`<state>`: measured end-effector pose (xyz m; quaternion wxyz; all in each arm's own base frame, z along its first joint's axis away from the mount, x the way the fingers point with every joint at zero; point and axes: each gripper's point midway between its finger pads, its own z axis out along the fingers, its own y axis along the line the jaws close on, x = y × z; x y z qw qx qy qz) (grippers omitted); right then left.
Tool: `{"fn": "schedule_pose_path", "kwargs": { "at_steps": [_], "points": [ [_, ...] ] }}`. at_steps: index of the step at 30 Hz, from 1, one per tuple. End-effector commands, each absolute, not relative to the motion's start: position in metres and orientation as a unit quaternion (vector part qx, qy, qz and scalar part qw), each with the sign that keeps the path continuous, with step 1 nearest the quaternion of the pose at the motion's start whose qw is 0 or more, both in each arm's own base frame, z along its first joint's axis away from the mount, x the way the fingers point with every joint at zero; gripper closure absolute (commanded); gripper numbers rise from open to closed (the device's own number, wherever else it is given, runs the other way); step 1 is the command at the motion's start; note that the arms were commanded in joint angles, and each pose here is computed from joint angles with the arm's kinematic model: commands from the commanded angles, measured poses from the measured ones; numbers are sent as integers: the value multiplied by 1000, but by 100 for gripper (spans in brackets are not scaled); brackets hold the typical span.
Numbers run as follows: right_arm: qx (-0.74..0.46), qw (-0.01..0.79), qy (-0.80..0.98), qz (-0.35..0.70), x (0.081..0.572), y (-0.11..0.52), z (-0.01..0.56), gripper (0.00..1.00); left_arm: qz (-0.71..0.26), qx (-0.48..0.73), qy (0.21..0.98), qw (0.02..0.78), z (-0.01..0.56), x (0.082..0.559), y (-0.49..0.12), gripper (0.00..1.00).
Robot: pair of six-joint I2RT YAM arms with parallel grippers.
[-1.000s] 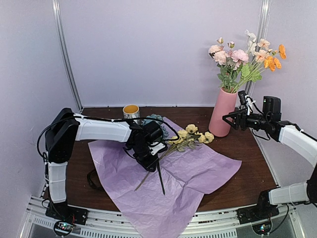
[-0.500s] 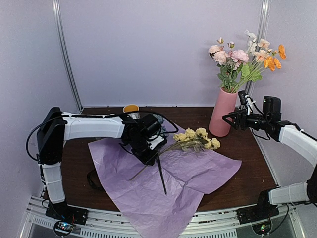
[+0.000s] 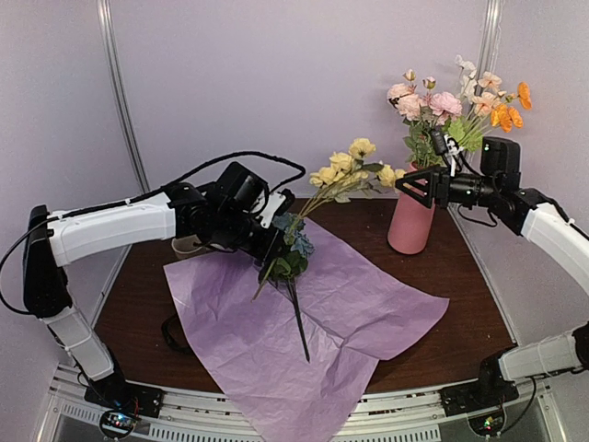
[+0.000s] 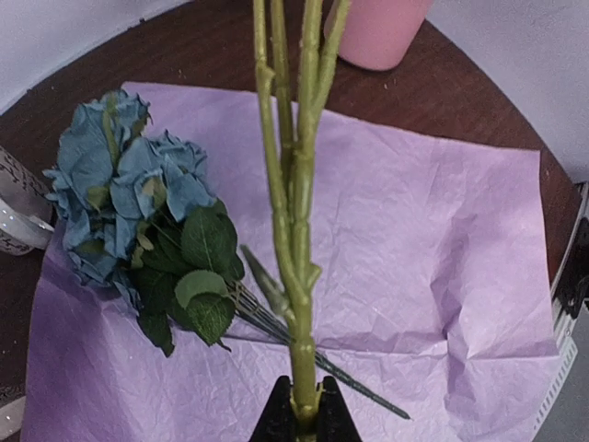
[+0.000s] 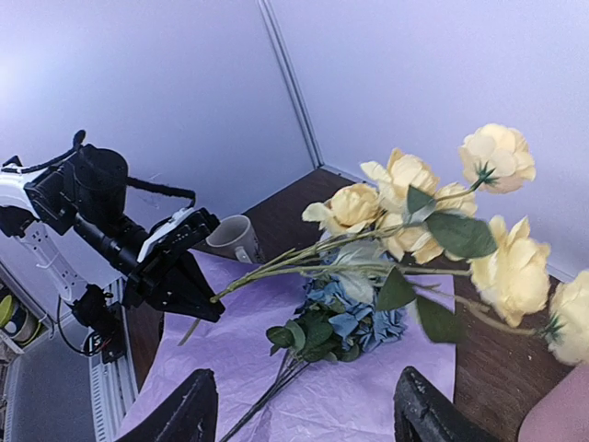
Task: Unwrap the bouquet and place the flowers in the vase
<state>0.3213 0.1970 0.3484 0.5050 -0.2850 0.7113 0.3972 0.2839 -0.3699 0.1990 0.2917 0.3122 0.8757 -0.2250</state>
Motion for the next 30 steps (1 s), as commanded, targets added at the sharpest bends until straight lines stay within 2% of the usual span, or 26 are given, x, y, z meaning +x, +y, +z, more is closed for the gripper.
{"fn": "schedule_pose_path", "kwargs": {
  "at_steps": [1, 5, 11, 20, 30],
  "points": [
    [-295, 462, 717, 430, 321, 231, 362, 35, -281, 255, 835, 399, 266, 312, -383, 100],
    [-303, 463, 701, 451, 324, 258, 391, 34, -316, 213, 807, 452, 303, 325, -383, 100],
    [-274, 472, 693, 472, 333, 282, 420, 30, -375, 171, 771, 486, 336, 329, -386, 100],
    [-270, 463, 685, 493, 342, 312, 430, 28, -424, 187, 752, 469, 339, 322, -405, 100],
    [-265, 458, 681, 506, 378, 345, 441, 26, -432, 221, 746, 456, 335, 308, -423, 100]
  ]
}}
